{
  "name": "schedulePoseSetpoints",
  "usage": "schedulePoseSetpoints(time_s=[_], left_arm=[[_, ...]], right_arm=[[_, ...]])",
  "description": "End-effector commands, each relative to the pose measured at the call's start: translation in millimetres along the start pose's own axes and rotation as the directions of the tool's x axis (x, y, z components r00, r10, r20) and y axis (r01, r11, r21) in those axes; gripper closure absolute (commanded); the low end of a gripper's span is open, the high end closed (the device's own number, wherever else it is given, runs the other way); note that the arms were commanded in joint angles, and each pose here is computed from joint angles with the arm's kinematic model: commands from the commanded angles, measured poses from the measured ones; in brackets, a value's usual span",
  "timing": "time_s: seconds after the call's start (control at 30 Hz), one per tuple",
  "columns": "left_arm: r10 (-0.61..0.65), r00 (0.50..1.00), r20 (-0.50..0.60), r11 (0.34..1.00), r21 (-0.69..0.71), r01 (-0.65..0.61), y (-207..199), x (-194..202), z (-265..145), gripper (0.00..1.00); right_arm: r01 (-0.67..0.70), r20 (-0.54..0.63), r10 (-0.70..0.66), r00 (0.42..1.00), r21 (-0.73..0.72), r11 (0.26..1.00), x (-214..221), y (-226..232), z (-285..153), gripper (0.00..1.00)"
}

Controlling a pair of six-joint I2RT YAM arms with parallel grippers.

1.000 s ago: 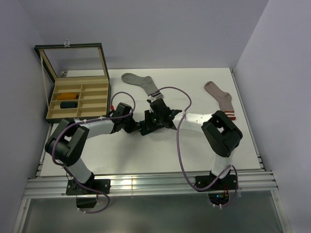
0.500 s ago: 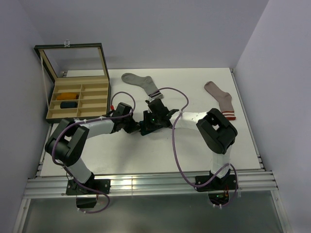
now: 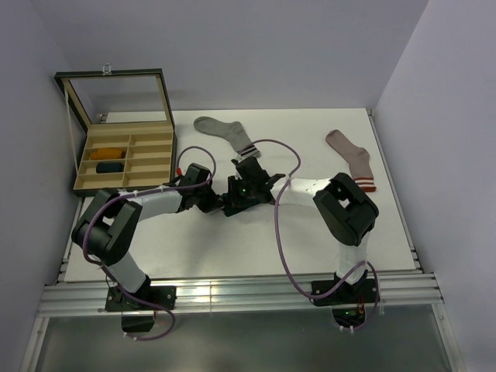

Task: Roll the socks
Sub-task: Roll the sock at the center of the board.

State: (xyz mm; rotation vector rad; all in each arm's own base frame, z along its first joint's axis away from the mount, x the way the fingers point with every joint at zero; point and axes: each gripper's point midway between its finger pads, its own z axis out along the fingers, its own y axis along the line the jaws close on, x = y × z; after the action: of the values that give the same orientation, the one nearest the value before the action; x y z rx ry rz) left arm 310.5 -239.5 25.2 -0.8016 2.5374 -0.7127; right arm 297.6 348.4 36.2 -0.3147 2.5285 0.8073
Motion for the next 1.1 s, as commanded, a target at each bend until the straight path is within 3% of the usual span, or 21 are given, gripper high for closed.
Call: schedulePoseSetpoints(time_s=[0.0, 0.2, 0.33, 0.47, 0.83, 1.07], left_arm=[[0.018, 1.0, 0.011, 1.0, -0.011, -0.017, -4, -4, 2, 0.97], [0.018, 1.0, 0.01, 1.0, -0.002, -0.018, -8, -4, -1, 0.97], [0.021, 1.0, 0.017, 1.0, 0.008, -0.021, -12, -6, -6, 0.97], [0.022, 1.0, 0.009, 0.999, 0.035, -0.023, -20, -6, -11, 0.97], [0.023, 0.999, -0.042, 0.99, 0.139, -0.017, -45, 0, -14, 0.97], [0.002, 0.999, -0.047, 0.995, 0.102, 0.003, -35, 2, 2, 0.96]], right_arm=[[0.009, 0.076, -0.005, 0.997, -0.046, 0.999, -30, 18, -7, 0.68], [-0.008, 0.059, 0.008, 0.998, -0.006, 1.0, -26, 3, 6, 0.71], [-0.038, 0.023, 0.038, 0.999, 0.029, 0.999, -12, -16, 13, 0.92], [-0.054, 0.004, 0.054, 0.999, 0.054, 0.997, -6, -33, 15, 1.0], [-0.045, -0.051, 0.046, 0.998, 0.029, 0.999, 4, -40, 26, 1.0], [-0.024, -0.072, 0.024, 0.997, 0.008, 1.0, 6, -37, 29, 0.97]])
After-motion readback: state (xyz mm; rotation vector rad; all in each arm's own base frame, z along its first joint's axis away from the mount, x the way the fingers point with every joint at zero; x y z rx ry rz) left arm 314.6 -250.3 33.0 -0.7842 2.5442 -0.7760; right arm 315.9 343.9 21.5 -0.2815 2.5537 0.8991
